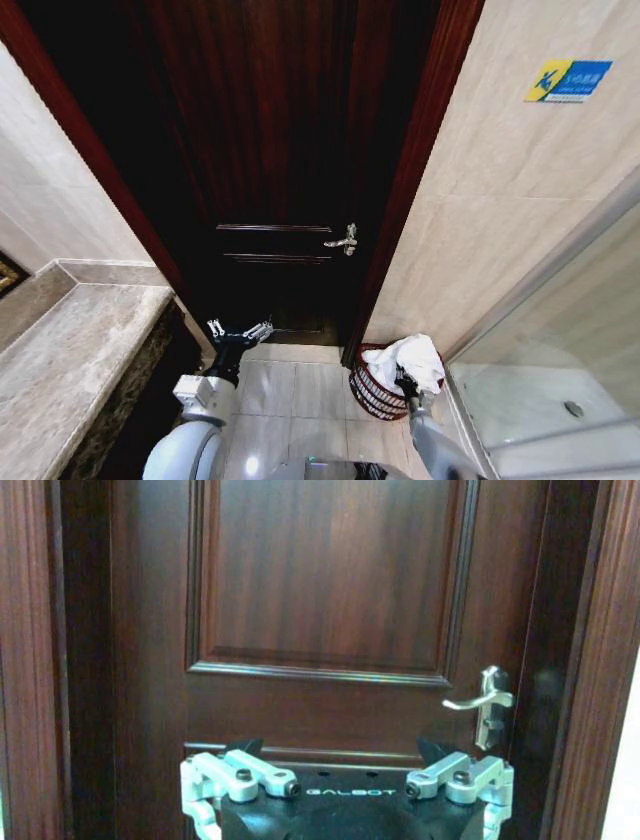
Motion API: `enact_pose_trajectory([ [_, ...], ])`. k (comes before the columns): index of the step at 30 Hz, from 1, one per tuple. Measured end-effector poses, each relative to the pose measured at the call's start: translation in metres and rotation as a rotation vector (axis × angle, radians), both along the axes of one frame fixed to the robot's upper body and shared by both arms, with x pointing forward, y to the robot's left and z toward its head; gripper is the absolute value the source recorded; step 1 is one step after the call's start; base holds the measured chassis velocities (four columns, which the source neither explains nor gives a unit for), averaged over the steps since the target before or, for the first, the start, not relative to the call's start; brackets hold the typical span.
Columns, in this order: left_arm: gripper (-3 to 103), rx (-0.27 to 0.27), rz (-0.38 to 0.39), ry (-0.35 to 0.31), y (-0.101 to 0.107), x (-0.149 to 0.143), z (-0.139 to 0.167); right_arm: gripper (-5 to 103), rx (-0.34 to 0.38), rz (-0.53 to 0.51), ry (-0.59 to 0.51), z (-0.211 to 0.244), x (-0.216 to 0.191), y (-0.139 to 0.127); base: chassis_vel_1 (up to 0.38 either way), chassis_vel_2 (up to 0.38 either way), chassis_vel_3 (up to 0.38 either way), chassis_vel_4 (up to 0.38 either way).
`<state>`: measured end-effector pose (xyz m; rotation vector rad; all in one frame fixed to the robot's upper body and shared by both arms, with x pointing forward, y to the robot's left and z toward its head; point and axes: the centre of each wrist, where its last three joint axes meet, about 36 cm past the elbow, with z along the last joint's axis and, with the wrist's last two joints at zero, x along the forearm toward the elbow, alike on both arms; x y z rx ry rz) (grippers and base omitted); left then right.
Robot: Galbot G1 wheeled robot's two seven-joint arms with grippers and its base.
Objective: Discard the used towel into the hamper.
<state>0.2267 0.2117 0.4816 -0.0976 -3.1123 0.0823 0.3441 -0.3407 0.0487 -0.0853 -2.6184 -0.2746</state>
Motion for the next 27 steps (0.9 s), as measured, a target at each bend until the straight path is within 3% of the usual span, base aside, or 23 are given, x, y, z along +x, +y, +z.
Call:
enact_pose_trajectory([
  [5,100,0.0,0.0,0.0,0.0,0.0,0.0,2,0.031,0.005,0.08,0.0,0.002,0.0,0.0,0.0,0.0,0.0],
  [12,100,0.0,0.0,0.0,0.0,0.0,0.0,2,0.006,0.009,0.237,0.004,0.013,-0.012,0.0,0.0,0.0,0.0],
  [27,100,0.0,0.0,0.0,0.0,0.0,0.0,2,0.064,-0.009,0.442,0.024,0.059,-0.022,0.0,0.0,0.0,0.0],
])
